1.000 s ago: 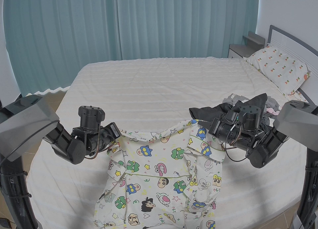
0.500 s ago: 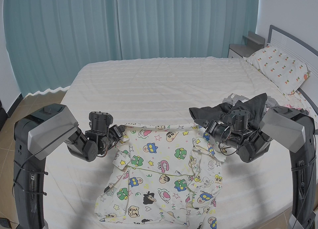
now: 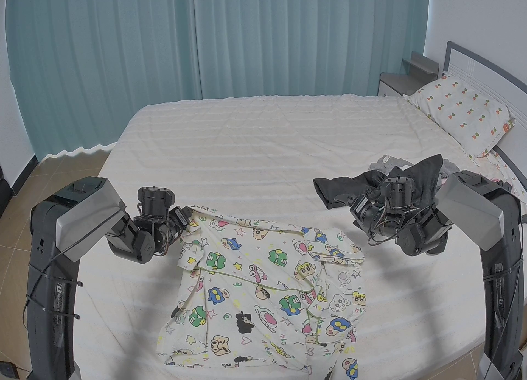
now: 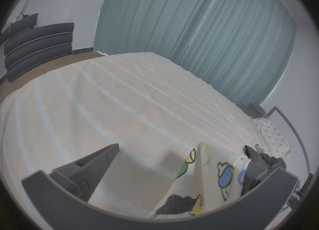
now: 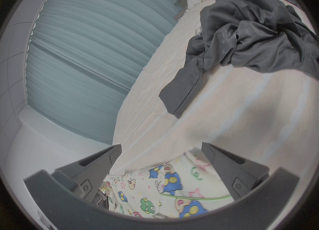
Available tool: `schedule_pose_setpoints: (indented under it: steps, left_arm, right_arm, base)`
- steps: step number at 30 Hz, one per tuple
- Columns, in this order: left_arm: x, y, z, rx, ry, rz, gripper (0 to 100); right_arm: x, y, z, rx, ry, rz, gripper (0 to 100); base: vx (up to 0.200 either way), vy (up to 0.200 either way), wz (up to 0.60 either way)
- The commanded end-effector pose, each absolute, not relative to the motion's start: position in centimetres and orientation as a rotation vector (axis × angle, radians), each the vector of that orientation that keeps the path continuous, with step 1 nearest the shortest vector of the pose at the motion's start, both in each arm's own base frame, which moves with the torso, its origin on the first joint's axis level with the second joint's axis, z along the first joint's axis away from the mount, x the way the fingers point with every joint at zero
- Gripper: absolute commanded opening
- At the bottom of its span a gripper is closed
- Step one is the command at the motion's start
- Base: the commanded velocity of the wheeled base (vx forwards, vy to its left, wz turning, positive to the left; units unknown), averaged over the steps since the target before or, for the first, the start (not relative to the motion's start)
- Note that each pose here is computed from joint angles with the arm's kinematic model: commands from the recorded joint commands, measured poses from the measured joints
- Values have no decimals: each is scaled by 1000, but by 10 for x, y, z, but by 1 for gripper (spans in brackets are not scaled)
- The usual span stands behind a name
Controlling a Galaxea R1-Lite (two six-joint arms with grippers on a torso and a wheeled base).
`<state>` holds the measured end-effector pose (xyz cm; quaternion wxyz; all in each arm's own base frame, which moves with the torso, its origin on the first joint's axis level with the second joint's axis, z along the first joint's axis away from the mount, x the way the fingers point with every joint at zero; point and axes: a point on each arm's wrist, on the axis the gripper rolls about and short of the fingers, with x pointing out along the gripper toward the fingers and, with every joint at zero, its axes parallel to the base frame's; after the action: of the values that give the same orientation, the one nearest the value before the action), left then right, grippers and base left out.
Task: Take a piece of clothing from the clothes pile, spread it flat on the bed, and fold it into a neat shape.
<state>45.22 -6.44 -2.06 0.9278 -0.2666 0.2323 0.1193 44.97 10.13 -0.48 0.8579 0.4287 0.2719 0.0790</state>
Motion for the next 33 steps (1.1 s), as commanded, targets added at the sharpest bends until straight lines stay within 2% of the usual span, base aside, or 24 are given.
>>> schedule_pose_setpoints:
  steps: [1,6,14,21,26,28,33]
  left_arm:
    - [456,-57,-26,-519,479,254,100]
    - [459,-42,-25,-417,481,252,100]
    - [456,-42,-25,-403,526,245,100]
    - [449,-34,4,-461,600,113,100]
    - [447,-10,17,-500,656,110,100]
    - [443,5,25,-544,729,81,100]
    - [442,26,33,-645,801,67,100]
  right_arm:
    - [449,95,-2,902,566,154,100]
    - [421,97,7,887,636,183,100]
    - [398,114,3,861,692,212,100]
    - [385,120,-1,817,730,222,100]
    - [374,123,-5,808,767,221,100]
    - [371,125,-7,805,777,217,100]
    - [370,125,-8,803,782,214,100]
  base:
    - [0,0,0]
    - [0,0,0]
    - [0,0,0]
    - [0,0,0]
    - [0,0,0]
    - [0,0,0]
    - [0,0,0]
